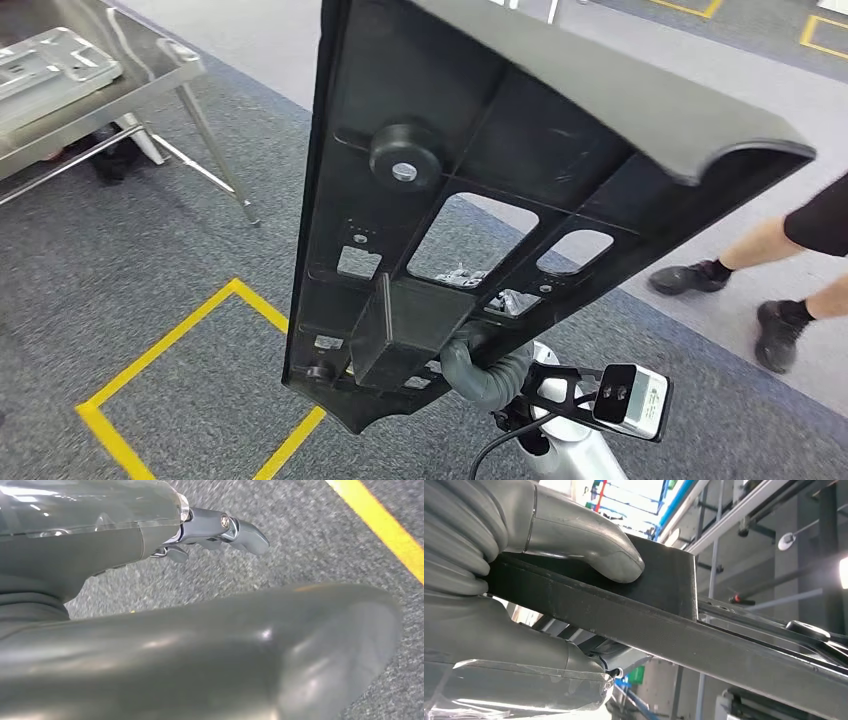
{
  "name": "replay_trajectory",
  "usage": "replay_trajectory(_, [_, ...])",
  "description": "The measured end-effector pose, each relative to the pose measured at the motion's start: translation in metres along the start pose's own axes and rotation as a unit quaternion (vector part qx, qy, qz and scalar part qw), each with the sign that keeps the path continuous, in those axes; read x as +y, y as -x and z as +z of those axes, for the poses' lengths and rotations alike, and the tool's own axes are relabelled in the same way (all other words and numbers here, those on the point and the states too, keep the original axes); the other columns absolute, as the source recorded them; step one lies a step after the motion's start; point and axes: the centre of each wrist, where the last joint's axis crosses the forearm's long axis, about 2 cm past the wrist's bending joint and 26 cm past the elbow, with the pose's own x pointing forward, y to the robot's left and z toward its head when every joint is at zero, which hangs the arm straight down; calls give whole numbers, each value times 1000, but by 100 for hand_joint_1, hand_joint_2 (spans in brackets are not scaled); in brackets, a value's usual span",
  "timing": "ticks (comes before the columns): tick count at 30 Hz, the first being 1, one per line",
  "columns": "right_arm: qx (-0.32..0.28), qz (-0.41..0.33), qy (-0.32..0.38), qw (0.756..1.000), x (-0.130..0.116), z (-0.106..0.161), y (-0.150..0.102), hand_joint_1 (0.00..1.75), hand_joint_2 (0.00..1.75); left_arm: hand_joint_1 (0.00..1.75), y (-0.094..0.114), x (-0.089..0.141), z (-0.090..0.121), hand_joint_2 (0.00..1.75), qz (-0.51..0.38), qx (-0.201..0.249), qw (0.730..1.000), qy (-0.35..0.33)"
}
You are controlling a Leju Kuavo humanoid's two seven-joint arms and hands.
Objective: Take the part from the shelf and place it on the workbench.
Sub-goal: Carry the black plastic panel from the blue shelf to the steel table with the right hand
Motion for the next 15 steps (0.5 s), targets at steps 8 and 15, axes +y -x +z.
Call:
replay_trajectory(8, [-1, 1, -2, 1000, -1, -1, 0, 175, 175, 0, 3, -1, 1, 0, 1, 3, 1000, 1])
replay_trajectory(15, [-3, 1, 2, 1000, -2, -3, 0, 175, 175, 0, 0, 0, 0, 0, 4, -4, 1000, 1])
